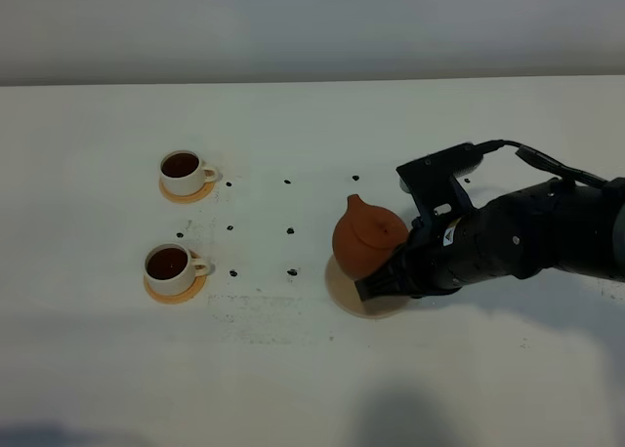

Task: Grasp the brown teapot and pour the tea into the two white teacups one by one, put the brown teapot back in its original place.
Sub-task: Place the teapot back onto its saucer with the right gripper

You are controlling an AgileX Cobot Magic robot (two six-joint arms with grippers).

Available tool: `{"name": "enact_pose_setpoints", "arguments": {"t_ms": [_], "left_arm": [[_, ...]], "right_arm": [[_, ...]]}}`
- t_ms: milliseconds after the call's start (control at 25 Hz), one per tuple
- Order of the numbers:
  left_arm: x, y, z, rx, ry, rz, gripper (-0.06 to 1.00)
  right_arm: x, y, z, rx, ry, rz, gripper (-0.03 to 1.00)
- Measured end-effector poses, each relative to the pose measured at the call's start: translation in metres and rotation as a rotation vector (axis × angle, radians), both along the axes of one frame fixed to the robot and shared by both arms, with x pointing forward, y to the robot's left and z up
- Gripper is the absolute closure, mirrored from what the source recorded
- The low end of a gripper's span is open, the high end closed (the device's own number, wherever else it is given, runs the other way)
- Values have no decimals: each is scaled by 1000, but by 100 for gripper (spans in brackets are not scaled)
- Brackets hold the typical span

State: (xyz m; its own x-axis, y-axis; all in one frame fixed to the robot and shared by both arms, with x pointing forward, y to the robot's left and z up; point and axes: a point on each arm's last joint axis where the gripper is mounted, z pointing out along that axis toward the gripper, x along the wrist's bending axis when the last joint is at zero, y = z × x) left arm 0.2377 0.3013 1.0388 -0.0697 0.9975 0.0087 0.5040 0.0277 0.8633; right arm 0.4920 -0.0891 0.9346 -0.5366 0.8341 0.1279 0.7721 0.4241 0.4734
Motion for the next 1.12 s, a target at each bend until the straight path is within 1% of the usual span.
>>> {"name": "enact_pose_setpoints", "arguments": {"t_ms": [320,600,840,1120], "left_arm": [[0,0,0,0,0,0,40],[0,0,0,0,0,0,40],[0,0,0,0,0,0,40],[0,0,0,0,0,0,40]], "right_arm": [[-8,-3,-9,-16,21,4,87],[-13,4,-9,-5,5,27,87],[-13,5,-18,-24,28,28,87],[-14,4,-19,-27,32,29,87]]}}
